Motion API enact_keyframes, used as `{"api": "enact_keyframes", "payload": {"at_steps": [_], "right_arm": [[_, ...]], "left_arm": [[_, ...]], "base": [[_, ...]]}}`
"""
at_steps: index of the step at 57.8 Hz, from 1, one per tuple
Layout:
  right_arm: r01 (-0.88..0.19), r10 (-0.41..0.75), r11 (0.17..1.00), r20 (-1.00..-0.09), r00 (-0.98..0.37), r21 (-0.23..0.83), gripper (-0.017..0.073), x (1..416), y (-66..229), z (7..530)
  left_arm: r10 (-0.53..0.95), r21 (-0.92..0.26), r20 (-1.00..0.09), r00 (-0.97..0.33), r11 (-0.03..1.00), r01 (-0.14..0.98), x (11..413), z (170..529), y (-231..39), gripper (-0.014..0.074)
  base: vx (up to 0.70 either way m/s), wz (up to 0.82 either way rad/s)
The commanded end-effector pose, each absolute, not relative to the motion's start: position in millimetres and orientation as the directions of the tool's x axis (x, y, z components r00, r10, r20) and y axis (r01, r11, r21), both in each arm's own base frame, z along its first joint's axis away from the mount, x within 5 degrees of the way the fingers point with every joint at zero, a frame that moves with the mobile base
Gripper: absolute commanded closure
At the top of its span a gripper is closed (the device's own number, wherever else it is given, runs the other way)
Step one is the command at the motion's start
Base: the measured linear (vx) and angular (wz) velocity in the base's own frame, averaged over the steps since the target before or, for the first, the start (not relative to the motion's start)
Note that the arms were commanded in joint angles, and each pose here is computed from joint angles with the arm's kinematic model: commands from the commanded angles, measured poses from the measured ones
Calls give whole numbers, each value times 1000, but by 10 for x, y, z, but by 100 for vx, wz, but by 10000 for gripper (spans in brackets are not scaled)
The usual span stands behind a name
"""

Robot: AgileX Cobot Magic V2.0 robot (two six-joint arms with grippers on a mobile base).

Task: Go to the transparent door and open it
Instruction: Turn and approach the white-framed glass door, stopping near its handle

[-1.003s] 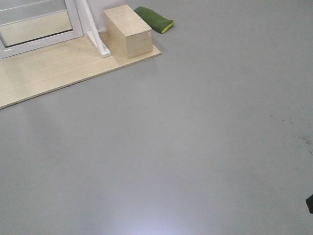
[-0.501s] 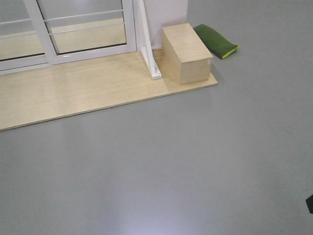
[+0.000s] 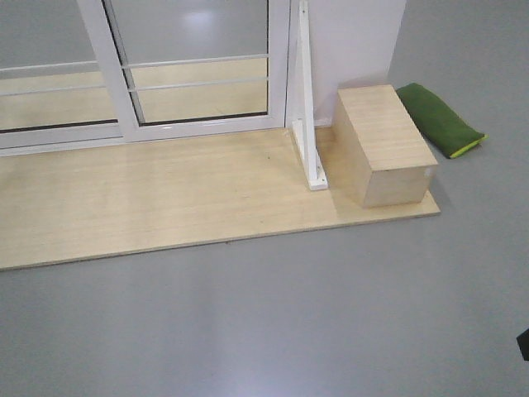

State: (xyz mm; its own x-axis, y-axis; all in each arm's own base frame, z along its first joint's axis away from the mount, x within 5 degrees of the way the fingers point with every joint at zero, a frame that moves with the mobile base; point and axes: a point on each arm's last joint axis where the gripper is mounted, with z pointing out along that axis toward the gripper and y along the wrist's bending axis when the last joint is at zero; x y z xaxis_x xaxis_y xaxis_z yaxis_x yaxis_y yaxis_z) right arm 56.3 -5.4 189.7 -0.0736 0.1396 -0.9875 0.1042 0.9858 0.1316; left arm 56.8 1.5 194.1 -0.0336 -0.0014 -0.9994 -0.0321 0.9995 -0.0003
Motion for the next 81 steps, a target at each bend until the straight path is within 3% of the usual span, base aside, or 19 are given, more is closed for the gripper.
{"api": "enact_keyframes", "payload": {"at_steps": [1,40,81], "right_arm": [[92,119,988,-993,19,121,568,557,-53,1968],[92,119,988,-993,19,121,568,557,-53,1968],[92,119,988,-993,19,121,568,557,-53,1968]], "left_arm": [[-10,-12,-999,47,999,-34,565,1970,19,600],[-10,-12,-999,47,999,-34,565,1970,19,600],[-10,-12,-999,47,999,-34,565,1970,19,600]], "base": [[64,20],[60,16],[42,4]]}}
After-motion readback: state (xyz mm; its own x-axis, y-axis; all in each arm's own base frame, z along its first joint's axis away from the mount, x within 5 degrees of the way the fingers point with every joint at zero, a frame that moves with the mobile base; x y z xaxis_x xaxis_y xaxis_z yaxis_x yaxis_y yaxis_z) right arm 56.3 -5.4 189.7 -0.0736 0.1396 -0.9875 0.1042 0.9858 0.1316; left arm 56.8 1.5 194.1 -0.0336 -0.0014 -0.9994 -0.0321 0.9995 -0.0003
